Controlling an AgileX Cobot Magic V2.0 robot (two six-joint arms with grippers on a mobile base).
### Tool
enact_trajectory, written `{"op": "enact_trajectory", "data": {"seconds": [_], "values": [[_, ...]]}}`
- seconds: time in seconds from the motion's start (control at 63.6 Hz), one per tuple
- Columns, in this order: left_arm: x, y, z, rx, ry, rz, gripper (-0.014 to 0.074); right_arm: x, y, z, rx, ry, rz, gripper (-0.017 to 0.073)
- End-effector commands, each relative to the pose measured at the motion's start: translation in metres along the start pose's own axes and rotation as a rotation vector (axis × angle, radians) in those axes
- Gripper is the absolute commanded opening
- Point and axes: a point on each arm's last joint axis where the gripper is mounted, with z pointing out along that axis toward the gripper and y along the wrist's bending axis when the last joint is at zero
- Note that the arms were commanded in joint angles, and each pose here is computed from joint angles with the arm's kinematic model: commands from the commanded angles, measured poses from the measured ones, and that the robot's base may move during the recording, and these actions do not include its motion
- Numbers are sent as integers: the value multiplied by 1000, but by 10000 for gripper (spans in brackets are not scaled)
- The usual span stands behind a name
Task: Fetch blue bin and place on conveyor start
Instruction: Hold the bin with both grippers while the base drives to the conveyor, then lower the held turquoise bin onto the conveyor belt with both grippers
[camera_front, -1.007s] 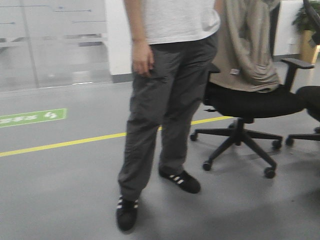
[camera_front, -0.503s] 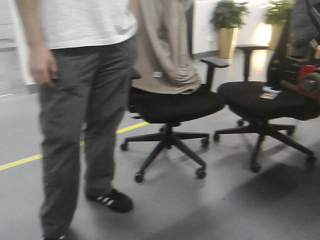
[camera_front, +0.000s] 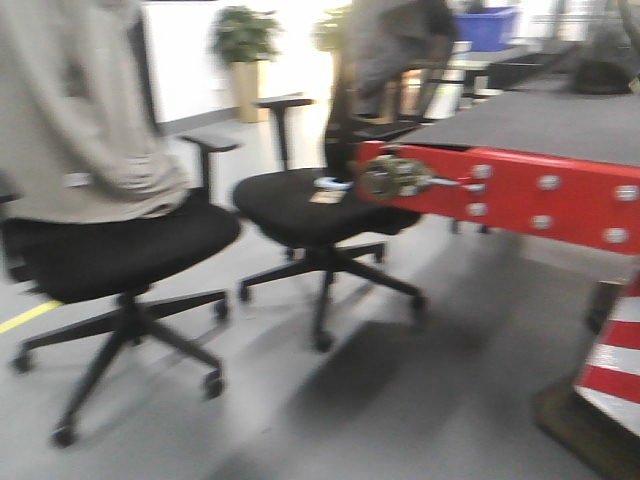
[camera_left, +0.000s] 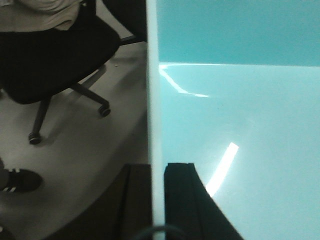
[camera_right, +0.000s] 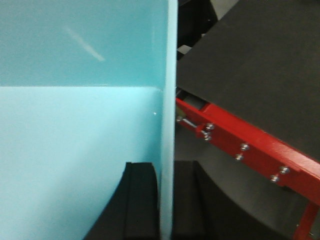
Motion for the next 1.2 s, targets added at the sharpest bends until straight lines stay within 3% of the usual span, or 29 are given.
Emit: {"op": "enact_trajectory", "data": {"seconds": [0.0,0.692,1.18], "values": [[-6,0,-9,15,-56,7,-111,-6,-6,-8,24,-55,-21,-153],[-6,0,-9,16,-59,7,-111,-6,-6,-8,24,-55,-21,-153],[-17,-5,-11,72,-181,7,-111,-6,-6,-8,24,-55,-21,-153]]}}
